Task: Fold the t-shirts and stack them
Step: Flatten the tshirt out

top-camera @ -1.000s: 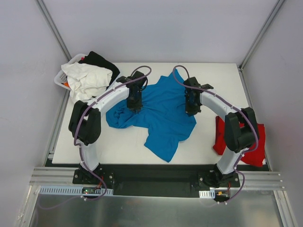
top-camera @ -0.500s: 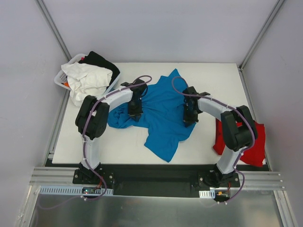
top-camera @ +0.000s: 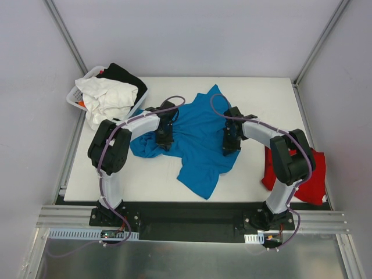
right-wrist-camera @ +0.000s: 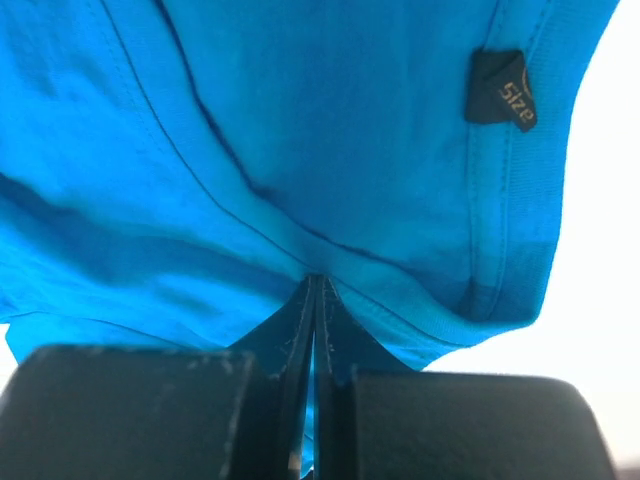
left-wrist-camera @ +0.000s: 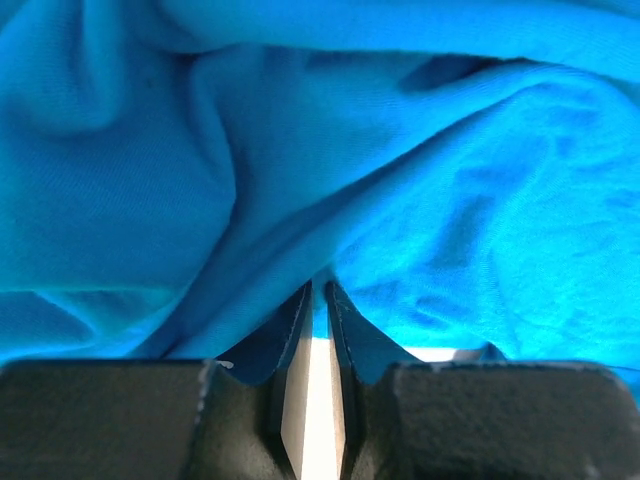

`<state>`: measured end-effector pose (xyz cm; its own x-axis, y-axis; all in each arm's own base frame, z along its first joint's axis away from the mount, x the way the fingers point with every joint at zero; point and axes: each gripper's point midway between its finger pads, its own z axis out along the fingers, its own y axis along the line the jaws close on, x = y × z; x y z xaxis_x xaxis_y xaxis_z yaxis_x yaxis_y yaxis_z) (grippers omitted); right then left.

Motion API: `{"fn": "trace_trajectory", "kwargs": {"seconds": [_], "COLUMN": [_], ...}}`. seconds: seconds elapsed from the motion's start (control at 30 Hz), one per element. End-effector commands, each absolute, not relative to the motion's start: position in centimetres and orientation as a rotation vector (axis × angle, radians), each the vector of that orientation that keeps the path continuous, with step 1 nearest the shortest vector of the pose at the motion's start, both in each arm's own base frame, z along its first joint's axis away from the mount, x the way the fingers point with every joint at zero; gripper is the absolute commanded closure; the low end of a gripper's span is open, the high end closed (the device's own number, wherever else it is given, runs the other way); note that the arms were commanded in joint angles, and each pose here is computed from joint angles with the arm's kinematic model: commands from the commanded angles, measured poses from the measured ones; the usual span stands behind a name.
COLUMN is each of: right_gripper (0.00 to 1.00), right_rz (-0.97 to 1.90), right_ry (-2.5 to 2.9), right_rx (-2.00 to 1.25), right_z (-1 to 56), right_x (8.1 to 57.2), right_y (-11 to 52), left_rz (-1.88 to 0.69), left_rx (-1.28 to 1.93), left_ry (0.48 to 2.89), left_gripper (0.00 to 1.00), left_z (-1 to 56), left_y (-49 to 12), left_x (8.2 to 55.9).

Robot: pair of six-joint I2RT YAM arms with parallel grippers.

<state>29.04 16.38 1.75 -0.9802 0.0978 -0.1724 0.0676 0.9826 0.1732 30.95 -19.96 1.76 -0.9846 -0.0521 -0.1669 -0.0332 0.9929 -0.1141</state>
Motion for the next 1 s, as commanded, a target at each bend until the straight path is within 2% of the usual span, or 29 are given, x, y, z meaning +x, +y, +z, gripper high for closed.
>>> {"fn": "trace_trajectory", "kwargs": {"seconds": [0.0,0.27,0.6,0.97], "right_gripper": [0.99,0.99,0.99,0.99], "right_rz": [0.254,0.237,0.258,0.416], "right_ry": [2.927,2.916,2.933,2.897], "right_rx": [0.108,0.049,0.092,0.197], "right_z": [1.2,1.0,-0.1,1.3], "right_x": [29.5,30.7,30.2,34.5], "right_y": [16.7,16.6,15.8,14.5], "left_rz": [-0.108,-0.076,-0.034,-0.111], "left_rx": [-0.008,-0.030,-0.029,-0.007], "left_ry": [2.865,2.803,2.821,2.785], "left_gripper": [0.89,0.90,0.90,0.89], "left_z": [2.0,1.5,-0.5,-0.2], "left_y": [-19.0,-18.1,-17.0,-18.8], "left_x": [32.9,35.8,35.2,37.6]}}
